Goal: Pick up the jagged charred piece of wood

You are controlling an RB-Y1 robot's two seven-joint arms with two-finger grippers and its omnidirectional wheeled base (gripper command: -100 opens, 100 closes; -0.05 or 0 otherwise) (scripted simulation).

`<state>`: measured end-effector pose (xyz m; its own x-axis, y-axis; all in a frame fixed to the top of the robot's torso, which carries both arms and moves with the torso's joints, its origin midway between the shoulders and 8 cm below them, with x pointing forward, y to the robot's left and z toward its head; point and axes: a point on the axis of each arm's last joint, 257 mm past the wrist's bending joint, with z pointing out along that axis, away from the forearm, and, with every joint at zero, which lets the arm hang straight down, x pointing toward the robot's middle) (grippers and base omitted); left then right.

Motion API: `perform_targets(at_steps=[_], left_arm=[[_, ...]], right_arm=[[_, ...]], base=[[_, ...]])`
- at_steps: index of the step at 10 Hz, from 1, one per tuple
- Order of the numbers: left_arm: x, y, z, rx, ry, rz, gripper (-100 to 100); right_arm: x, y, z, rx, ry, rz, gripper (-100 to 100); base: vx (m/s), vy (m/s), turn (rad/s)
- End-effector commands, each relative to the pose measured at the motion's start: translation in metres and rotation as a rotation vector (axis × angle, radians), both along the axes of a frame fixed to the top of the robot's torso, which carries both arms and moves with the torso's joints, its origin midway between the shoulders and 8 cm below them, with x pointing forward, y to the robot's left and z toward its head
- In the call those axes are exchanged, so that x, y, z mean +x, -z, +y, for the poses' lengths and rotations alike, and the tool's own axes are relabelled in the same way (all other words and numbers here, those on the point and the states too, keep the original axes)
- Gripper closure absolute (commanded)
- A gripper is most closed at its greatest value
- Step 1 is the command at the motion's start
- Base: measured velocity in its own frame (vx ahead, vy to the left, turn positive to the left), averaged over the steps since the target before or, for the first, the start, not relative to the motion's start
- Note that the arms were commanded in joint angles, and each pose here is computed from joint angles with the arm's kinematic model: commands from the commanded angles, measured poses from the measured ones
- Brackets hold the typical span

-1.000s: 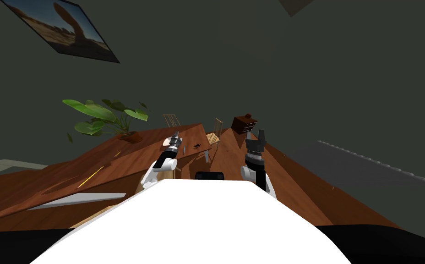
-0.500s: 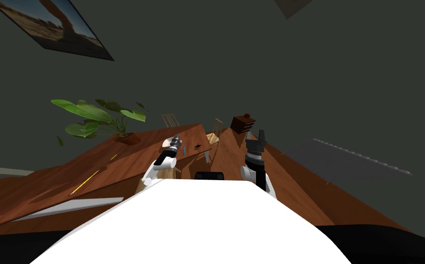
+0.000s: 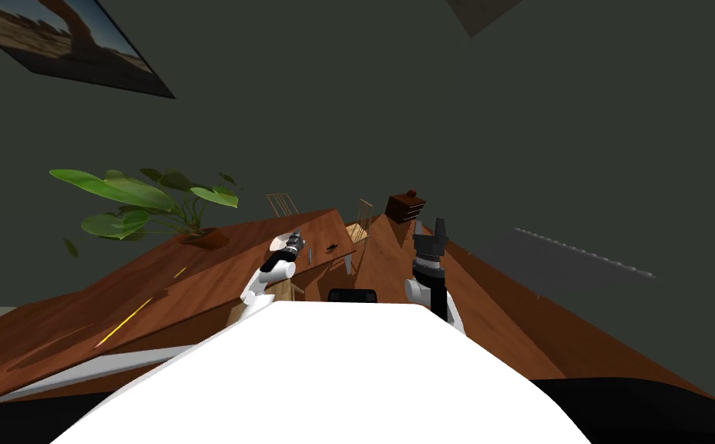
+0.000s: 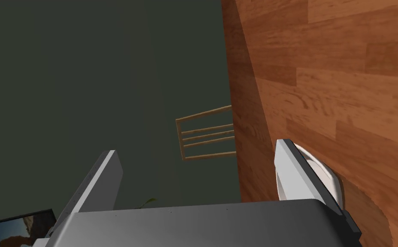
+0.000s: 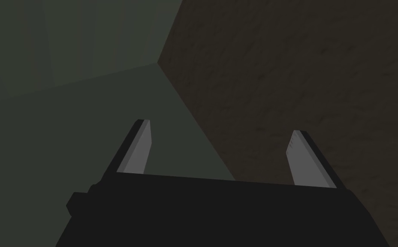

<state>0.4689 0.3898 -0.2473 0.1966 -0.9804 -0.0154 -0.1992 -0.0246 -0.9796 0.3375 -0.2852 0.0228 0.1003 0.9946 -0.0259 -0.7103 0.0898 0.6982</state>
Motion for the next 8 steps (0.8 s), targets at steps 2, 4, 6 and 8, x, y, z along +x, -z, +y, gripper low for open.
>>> perform_targets(at_steps=[2,4,6,8], left_arm=[[-0.004,0.017,0.005,-0.019,-0.01,0.062,-100],[-0.006,0.037,0.015,-0.048,-0.028,0.129,-100],[-0.009,0.057,0.025,-0.079,-0.047,0.198,-100],[-0.013,0.073,0.034,-0.11,-0.067,0.253,-100]], right_arm=[[0.0,0.0,0.0,0.0,0.0,0.0,0],[0.0,0.0,0.0,0.0,0.0,0.0,0],[0.0,0.0,0.0,0.0,0.0,0.0,0],[0.0,0.0,0.0,0.0,0.0,0.0,0]], base=[[0.007,0.027,-0.026],[0.008,0.019,-0.098],[0.011,0.038,-0.094],[0.019,0.031,-0.09]])
